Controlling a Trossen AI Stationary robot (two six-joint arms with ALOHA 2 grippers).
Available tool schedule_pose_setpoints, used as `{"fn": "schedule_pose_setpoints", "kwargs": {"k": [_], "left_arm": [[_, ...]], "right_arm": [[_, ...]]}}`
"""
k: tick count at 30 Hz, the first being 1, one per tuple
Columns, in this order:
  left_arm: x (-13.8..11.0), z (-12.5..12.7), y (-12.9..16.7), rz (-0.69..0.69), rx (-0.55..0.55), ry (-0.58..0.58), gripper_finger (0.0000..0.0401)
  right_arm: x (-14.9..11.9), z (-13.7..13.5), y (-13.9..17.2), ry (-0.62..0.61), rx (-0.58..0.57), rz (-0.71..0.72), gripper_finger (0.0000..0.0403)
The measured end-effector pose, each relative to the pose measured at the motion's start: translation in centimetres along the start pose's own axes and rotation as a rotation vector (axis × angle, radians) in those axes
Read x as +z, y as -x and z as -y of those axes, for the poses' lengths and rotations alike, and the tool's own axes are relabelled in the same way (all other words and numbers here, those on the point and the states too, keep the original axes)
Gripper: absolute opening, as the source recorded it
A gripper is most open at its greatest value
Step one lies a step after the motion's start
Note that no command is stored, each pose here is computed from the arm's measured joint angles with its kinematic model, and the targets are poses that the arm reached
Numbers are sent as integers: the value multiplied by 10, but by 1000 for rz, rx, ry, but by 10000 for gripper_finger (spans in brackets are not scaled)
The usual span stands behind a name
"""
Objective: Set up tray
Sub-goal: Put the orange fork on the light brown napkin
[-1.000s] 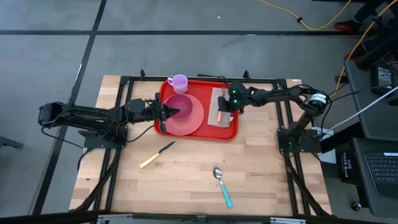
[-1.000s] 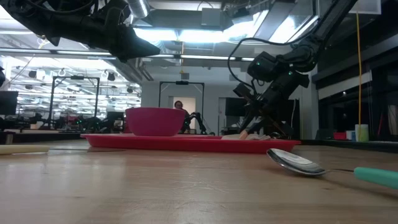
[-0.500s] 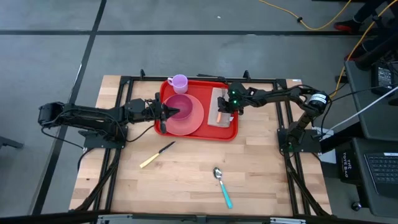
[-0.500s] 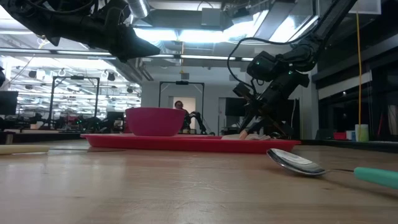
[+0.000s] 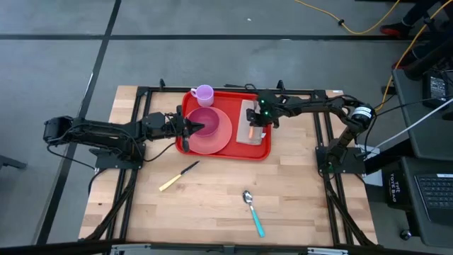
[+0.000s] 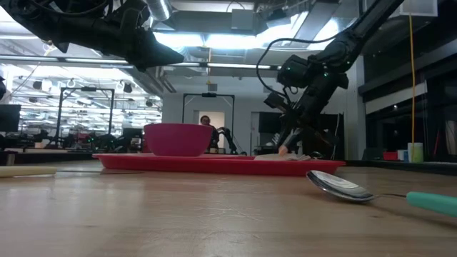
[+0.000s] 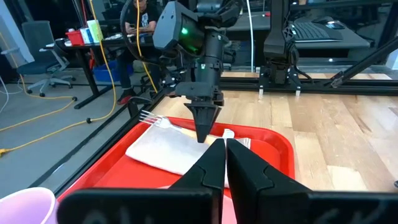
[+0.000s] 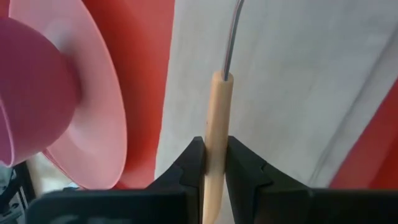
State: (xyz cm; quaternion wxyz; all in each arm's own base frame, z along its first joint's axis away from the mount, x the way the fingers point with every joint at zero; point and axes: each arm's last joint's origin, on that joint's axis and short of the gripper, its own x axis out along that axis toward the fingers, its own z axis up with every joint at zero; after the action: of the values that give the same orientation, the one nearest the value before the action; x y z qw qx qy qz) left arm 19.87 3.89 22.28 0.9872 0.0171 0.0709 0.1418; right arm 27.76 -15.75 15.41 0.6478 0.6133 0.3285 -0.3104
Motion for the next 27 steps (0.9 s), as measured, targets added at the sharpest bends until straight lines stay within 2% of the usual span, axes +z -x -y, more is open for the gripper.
{"fn": "schedule_pose_setpoints", "kwargs": {"k": [11,14,19,27], "left_arm": [[0,0,0,0,0,2,8],[0,0,0,0,0,3,10],[0,0,0,0,-4,4,8],[0,0,0,0,-7,36,10]], "right_arm": [[-3,-1,-2,-24,-8,6,44],[-3,1,-9,-24,-23,8,44],[1,2,-24,-13,22,-11,44],[1,5,-26,-26,7,-34,44]]}}
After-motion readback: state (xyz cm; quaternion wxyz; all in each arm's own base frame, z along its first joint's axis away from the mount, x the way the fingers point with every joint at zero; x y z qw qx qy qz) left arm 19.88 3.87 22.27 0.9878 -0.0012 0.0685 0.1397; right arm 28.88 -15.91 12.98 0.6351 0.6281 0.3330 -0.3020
